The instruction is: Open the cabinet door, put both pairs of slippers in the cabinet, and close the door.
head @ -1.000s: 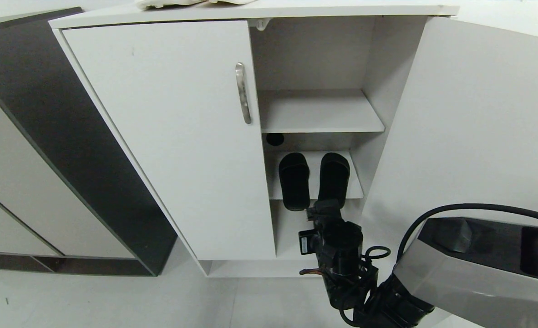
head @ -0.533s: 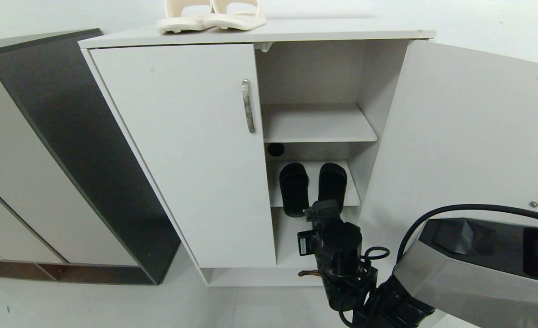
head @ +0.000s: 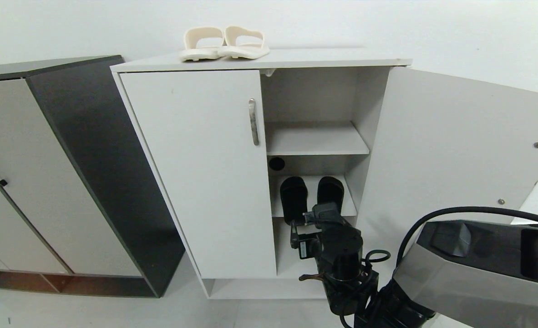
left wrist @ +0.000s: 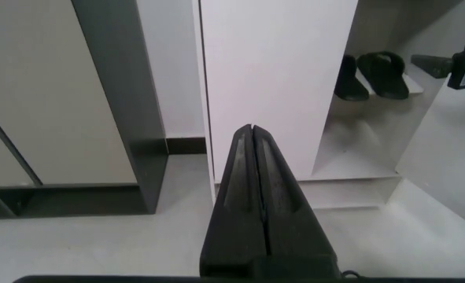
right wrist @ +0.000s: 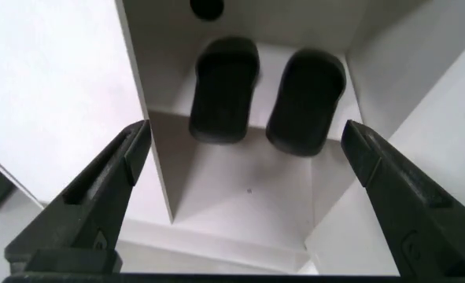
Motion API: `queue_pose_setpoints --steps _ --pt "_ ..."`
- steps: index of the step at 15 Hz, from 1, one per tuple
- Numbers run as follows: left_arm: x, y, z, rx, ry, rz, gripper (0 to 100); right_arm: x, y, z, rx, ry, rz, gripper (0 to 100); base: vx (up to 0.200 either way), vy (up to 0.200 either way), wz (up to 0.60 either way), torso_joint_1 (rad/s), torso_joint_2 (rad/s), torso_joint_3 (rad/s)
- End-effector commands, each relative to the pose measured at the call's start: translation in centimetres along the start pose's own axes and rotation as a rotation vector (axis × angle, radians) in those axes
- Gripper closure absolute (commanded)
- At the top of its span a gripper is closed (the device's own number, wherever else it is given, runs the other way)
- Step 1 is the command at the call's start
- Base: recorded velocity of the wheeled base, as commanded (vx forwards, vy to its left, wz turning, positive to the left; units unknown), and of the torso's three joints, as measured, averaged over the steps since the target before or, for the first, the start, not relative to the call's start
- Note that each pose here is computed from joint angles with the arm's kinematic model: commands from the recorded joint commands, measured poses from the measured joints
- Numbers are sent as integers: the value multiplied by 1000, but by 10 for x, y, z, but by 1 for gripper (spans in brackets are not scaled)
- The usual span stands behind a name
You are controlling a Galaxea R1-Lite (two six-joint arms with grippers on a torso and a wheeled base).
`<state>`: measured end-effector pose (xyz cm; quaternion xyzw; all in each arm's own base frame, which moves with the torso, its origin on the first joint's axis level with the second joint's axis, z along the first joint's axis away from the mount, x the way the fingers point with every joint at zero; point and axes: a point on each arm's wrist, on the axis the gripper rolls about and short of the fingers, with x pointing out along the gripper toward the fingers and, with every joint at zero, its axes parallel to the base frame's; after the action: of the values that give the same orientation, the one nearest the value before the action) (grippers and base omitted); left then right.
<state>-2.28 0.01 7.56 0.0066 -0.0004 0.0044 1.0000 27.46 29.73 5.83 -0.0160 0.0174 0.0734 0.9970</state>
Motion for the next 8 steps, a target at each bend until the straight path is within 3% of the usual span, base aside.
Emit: queue_pose_setpoints --steps 1,4,8 --pt "0 0 0 1 1 0 100 -1 -2 -3 -10 10 -1 0 0 0 0 2 2 85" --pt "0 0 0 1 1 0 100 -15 -10 -5 -43 36 22 0 0 0 0 0 0 0" --pt "0 0 0 1 1 0 100 -19 -16 -7 -33 -62 108 0 0 0 0 0 0 0"
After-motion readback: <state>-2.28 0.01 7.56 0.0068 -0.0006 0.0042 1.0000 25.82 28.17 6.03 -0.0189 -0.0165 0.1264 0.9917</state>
